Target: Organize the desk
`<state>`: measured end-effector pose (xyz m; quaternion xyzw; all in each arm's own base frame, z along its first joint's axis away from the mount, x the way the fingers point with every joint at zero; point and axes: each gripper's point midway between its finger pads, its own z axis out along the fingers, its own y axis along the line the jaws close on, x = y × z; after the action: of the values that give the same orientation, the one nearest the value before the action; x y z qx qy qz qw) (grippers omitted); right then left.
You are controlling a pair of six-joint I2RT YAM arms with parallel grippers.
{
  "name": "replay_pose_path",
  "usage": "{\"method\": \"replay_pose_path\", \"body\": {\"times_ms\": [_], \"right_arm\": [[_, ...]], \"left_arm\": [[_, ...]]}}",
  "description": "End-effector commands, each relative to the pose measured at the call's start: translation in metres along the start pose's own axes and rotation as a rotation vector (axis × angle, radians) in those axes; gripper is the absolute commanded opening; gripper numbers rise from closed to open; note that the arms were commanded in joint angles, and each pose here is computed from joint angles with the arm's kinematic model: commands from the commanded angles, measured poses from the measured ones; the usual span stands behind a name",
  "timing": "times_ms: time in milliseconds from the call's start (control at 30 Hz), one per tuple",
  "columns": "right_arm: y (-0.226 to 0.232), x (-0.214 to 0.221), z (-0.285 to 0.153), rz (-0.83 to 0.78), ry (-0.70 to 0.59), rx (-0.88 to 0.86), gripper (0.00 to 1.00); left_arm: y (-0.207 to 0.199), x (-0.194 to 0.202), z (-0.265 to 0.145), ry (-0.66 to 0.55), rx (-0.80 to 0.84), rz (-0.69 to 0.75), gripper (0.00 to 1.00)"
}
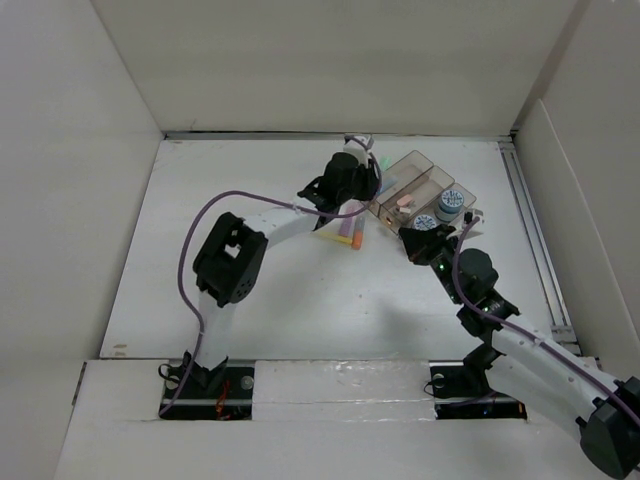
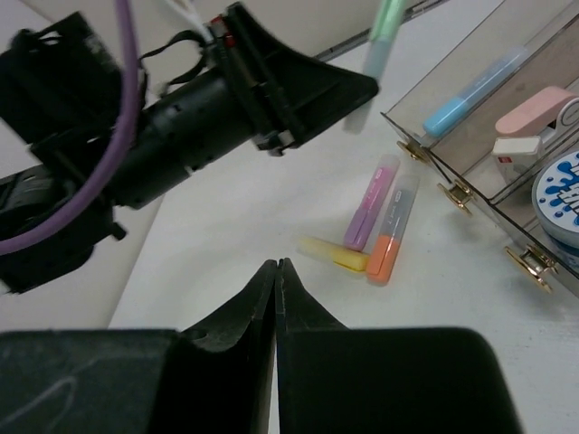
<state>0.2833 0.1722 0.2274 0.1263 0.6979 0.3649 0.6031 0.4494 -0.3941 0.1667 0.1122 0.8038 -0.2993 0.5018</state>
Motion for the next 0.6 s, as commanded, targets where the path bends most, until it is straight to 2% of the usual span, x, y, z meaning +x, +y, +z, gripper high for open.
{"method": "replay_pose_path", "body": {"times_ms": [0,33,67,100,133,167,233,267,367,400,500,567], "right_arm": [[0.018,-0.029,0.0,0.017,-0.091,-0.049,0.07],[0.017,-0.027,0.0,0.015,-0.088,-0.047,0.09],[0.019,-0.028,0.0,0.017,-0.087,-0.054,0.1],[0.02,-0.027,0.0,0.016,-0.082,-0.057,0.11],[0.019,-0.027,0.0,0.013,-0.081,-0.055,0.15],[0.019,-0.027,0.001,0.015,-0.086,-0.053,0.16],[0.017,-0.026,0.002,0.014,-0.082,-0.046,0.23],[0.018,-0.026,0.002,0.014,-0.08,-0.048,0.26],[0.015,-0.026,0.003,0.01,-0.083,-0.038,0.34],[0.015,-0.026,0.003,0.01,-0.085,-0.038,0.36],[0.016,-0.026,0.003,0.01,-0.084,-0.039,0.41],[0.013,-0.025,0.004,0.012,-0.083,-0.03,0.44]], "left_arm": [[-0.036,-0.025,0.015,-0.017,0.156,0.018,0.0],[-0.036,-0.024,0.023,-0.011,0.158,0.031,0.0],[-0.028,-0.004,0.037,0.042,0.139,0.036,0.0],[-0.038,-0.027,0.043,0.0,0.156,0.046,0.0],[-0.029,-0.009,0.058,0.038,0.139,0.058,0.0],[-0.036,-0.025,0.062,0.021,0.145,0.065,0.0],[-0.032,-0.016,0.076,0.043,0.135,0.073,0.01],[-0.035,-0.025,0.078,0.028,0.136,0.078,0.02],[-0.031,-0.023,0.084,0.026,0.122,0.085,0.18],[-0.03,-0.023,0.084,0.026,0.115,0.085,0.27],[-0.02,-0.015,0.084,0.041,0.073,0.086,0.38],[-0.014,-0.012,0.08,0.05,0.046,0.089,0.41]]}}
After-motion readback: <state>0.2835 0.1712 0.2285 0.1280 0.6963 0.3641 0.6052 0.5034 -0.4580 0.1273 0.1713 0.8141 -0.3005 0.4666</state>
